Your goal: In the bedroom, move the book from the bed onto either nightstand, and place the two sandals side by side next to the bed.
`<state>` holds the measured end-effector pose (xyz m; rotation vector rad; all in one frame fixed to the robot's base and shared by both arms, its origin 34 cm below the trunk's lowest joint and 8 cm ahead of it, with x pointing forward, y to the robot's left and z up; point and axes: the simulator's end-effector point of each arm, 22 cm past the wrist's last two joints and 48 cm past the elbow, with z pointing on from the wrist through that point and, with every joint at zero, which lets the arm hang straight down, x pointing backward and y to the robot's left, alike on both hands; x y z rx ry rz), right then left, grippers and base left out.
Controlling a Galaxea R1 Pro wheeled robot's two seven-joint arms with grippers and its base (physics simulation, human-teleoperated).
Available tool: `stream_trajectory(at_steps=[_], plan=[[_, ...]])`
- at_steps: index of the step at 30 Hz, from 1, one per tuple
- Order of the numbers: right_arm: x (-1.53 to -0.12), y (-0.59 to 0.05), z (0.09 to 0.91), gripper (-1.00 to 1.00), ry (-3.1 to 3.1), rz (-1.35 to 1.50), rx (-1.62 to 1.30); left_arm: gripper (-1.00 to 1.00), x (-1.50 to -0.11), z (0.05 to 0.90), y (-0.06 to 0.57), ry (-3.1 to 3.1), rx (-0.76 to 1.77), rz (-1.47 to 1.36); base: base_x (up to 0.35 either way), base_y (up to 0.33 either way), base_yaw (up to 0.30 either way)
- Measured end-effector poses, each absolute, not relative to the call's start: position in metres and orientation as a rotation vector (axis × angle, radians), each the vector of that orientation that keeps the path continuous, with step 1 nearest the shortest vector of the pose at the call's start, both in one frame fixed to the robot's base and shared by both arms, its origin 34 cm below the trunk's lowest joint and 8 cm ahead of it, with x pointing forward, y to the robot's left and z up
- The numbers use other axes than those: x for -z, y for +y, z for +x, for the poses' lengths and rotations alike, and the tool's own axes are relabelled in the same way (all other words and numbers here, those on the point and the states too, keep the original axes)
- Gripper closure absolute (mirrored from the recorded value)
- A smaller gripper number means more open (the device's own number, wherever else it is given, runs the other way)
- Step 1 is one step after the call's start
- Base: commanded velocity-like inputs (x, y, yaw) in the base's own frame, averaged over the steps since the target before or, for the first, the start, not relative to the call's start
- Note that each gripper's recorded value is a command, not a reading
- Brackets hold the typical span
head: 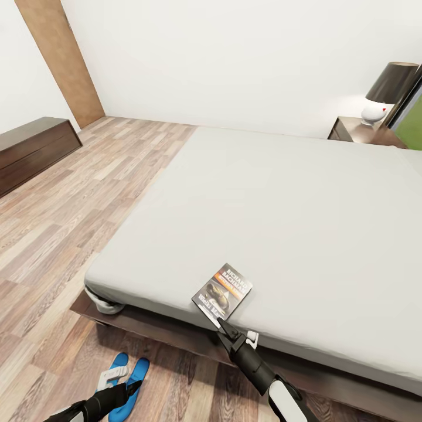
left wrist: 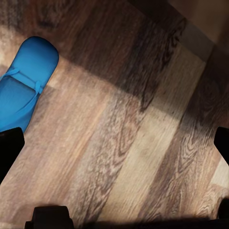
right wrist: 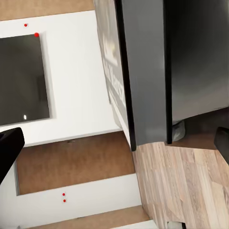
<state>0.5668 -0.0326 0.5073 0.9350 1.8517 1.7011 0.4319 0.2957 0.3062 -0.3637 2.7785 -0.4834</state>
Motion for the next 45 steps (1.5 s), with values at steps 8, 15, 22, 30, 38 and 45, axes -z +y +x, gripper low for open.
stream_trajectory(at_steps=[8, 15, 22, 30, 38, 45], plan=[[-0.507, -0.033, 0.567, -1.00, 1.852, 0.935, -1.701, -1.00, -0.306, 0.432, 0.296, 2.778, 0.483, -0.364, 0.013, 0.000, 0.000], [-0.507, -0.033, 0.567, -1.00, 1.852, 0.935, -1.701, -1.00, -0.306, 0.432, 0.296, 2.778, 0.483, -0.363, 0.023, 0.000, 0.000], [-0.507, -0.033, 0.567, -1.00, 1.851, 0.934, -1.701, -1.00, -0.306, 0.432, 0.296, 2.778, 0.483, -0.363, 0.001, 0.000, 0.000], [-0.507, -0.033, 0.567, -1.00, 1.851, 0.935, -1.701, -1.00, -0.306, 0.432, 0.295, 2.778, 0.485, -0.363, 0.003, 0.000, 0.000], [-0.503, -0.030, 0.554, -1.00, 1.868, 0.950, -1.710, -1.00, -0.307, 0.432, 0.296, 2.777, 0.485, -0.363, 0.150, 0.005, 0.000], [-0.499, -0.029, 0.544, -1.00, 1.880, 0.967, -1.710, -1.00, -0.306, 0.432, 0.296, 2.778, 0.483, -0.363, 0.035, 0.001, 0.000]])
